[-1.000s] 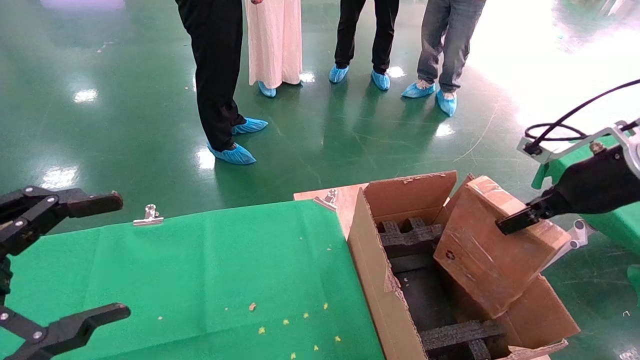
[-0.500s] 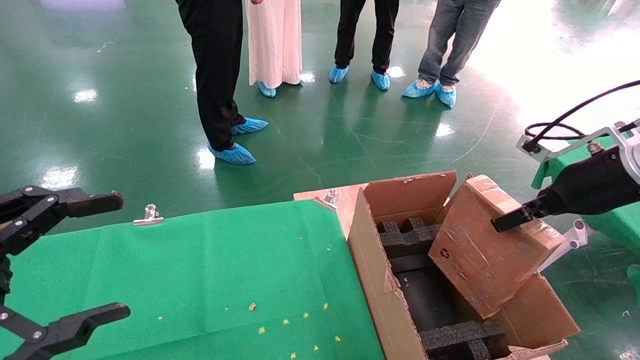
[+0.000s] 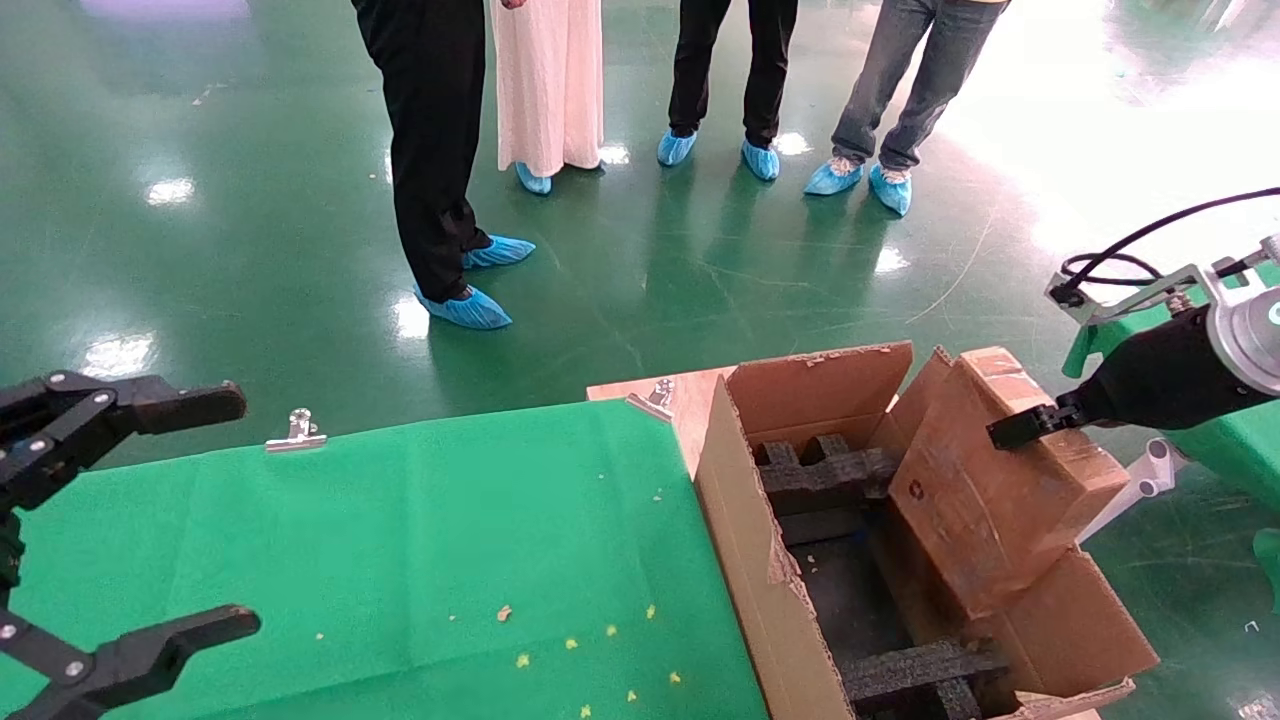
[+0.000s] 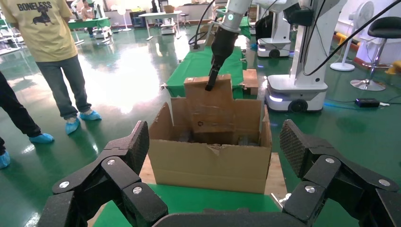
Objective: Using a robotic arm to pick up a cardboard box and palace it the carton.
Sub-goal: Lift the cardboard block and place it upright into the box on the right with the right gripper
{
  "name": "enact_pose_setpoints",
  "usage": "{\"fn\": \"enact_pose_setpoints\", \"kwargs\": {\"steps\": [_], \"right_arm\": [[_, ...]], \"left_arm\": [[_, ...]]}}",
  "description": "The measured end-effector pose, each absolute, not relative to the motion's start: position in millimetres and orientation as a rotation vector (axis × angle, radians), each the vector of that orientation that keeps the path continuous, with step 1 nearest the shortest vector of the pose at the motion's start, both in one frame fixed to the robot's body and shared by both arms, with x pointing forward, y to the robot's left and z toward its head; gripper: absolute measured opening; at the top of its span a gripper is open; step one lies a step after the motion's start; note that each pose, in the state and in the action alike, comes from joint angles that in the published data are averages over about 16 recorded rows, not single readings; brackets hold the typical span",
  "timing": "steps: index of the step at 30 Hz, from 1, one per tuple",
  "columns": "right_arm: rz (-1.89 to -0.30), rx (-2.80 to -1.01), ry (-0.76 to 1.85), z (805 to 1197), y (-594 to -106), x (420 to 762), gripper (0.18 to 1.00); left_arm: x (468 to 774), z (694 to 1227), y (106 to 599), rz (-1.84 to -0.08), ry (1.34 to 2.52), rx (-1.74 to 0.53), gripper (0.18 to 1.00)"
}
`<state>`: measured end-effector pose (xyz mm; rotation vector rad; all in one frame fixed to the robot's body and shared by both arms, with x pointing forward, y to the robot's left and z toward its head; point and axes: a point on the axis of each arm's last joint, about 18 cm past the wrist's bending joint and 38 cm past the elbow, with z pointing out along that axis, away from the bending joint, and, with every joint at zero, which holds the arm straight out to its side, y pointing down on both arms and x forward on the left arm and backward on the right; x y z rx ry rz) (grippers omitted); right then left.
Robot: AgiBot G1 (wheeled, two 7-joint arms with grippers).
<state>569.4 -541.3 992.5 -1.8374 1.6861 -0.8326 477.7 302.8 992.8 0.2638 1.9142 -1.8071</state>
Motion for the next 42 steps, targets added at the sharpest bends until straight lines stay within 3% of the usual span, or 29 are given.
{"fn": "enact_pose_setpoints", "kwargs": {"steps": [19, 42], "right_arm": [[-0.919, -1.814, 1.690, 961, -524, 588, 0.329], [-0.867, -1.857, 1.749, 918, -520, 590, 0.322]], "left_arm": [[478, 993, 303, -1.807, 1.914, 0.264, 1.000], [478, 993, 303, -1.807, 1.914, 0.264, 1.000]]}}
